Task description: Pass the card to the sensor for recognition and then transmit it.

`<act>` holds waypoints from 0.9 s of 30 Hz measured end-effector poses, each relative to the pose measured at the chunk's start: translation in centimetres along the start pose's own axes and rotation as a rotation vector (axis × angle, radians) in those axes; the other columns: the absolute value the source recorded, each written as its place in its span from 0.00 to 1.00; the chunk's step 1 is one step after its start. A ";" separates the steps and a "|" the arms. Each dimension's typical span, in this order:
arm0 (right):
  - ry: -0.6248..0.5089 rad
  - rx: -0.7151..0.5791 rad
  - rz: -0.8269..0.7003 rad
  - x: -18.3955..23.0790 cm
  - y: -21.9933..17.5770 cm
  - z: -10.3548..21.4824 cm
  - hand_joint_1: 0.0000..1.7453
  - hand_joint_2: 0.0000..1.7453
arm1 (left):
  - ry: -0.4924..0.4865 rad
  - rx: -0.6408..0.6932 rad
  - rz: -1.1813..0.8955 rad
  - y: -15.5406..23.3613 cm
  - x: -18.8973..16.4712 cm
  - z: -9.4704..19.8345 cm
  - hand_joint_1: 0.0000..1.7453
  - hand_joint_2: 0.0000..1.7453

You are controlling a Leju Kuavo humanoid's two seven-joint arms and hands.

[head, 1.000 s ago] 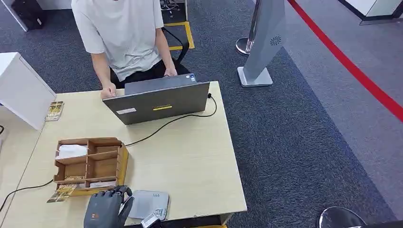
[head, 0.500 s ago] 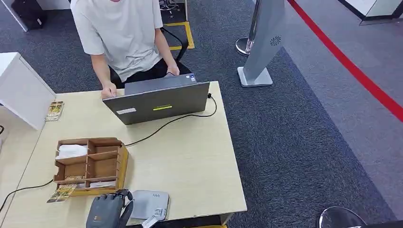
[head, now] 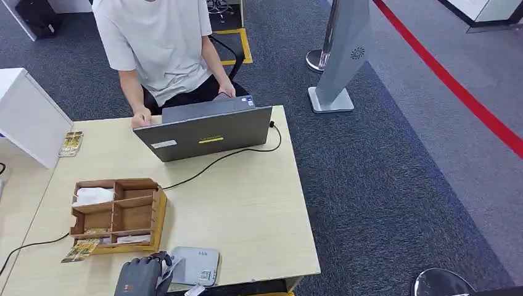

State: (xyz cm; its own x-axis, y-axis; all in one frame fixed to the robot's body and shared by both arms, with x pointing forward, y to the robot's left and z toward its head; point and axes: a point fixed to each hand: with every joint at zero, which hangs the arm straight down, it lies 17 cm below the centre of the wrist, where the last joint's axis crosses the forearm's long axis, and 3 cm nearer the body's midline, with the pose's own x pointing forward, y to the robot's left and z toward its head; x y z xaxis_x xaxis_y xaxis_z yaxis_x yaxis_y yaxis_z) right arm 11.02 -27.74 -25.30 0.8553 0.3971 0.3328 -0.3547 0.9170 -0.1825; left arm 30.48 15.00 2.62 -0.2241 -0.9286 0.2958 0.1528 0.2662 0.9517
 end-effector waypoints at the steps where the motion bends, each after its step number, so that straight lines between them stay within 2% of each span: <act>1: 0.000 0.000 0.000 0.0 0.0 0.0 0.00 1.00 | 0.000 0.000 0.000 0.0 0.0 0.0 1.00 1.00; 7: -0.004 -0.015 0.008 0.1 -0.3 -0.1 0.00 1.00 | -0.003 -0.007 -0.004 -0.4 -0.2 0.2 1.00 1.00; 11: -0.005 -0.025 0.010 0.1 -0.4 -0.1 0.00 1.00 | -0.017 0.045 -0.009 1.2 0.0 0.0 1.00 1.00; 13: -0.003 -0.024 0.012 0.1 -0.3 -0.1 0.00 1.00 | -0.046 0.112 -0.017 3.9 0.6 -0.4 1.00 1.00; 20: -0.023 -0.006 0.032 0.9 0.4 -0.3 0.00 1.00 | -0.179 0.474 -0.115 20.4 3.2 -1.6 1.00 1.00; 24: -0.032 0.007 0.042 1.2 1.1 -0.4 0.00 1.00 | -0.214 0.607 -0.157 25.9 4.1 -1.0 1.00 1.00; 27: -0.033 0.015 0.045 1.3 1.4 -0.5 0.00 1.00 | -0.225 0.645 -0.171 27.5 4.5 -0.6 1.00 1.00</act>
State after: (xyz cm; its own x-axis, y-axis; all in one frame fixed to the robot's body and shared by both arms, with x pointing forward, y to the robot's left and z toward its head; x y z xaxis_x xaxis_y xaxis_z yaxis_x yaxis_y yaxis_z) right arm 11.77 -25.93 -25.56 0.8252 0.4391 0.3552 -0.3986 0.8984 -0.1845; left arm 34.22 18.03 30.03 -0.3987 -0.9135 0.0815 -0.4882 0.2866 0.8243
